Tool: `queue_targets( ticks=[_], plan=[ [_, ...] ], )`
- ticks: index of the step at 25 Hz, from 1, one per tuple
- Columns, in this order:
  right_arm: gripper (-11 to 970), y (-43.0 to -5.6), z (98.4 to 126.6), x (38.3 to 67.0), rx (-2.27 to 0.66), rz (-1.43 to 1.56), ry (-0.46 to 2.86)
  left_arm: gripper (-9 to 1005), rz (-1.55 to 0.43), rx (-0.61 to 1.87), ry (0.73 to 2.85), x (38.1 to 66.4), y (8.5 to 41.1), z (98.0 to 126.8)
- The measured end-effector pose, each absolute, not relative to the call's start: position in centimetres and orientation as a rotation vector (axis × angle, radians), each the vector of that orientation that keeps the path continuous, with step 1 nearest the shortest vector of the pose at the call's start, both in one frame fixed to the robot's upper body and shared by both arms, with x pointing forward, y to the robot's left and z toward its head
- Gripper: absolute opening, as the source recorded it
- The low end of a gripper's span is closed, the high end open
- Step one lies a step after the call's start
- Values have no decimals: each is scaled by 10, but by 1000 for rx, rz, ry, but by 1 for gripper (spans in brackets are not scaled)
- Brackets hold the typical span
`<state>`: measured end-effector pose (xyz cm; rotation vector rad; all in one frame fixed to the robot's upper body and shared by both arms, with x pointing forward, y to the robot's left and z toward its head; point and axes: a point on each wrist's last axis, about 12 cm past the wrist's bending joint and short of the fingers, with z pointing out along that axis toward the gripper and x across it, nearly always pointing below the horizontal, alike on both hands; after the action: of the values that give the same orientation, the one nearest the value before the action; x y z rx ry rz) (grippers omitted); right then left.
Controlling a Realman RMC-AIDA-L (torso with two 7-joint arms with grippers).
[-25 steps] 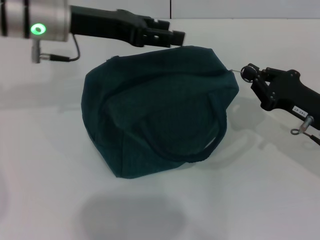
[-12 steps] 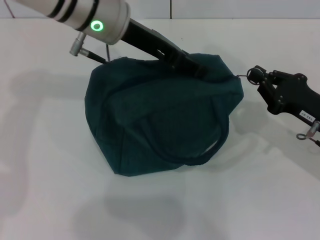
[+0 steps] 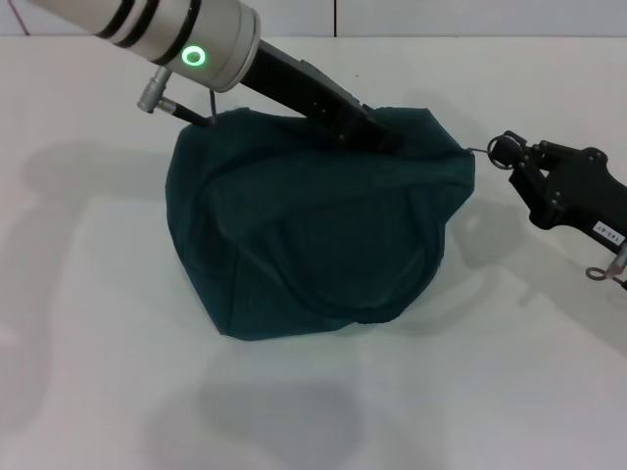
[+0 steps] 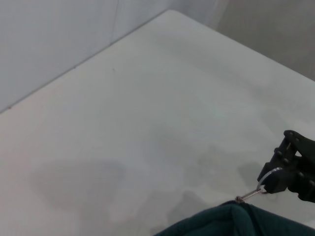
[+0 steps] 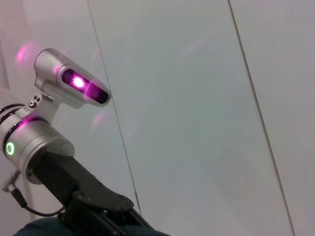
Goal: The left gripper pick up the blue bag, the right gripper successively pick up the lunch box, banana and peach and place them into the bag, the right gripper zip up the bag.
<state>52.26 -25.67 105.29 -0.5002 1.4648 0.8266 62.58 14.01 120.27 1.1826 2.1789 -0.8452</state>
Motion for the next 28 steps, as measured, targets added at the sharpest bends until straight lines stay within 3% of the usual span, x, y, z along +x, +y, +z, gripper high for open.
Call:
queue_targets(
  ticks=[4,9,15,28],
  plan=[
    [18,-259,1052,520,-495,821,1470,424,-896,1160,2151,623,141,1204],
    [18,-264,1050,520,-462,799,1474,196,-964,1151,2134,618,144,1206],
    [18,-266,1046,522,-452,776,1508,124,-1004,1163,2137,614,144,1207],
    [18,-264,1036,527,-458,730,1604,168,-1093,1184,2109,609,147,1214]
  ],
)
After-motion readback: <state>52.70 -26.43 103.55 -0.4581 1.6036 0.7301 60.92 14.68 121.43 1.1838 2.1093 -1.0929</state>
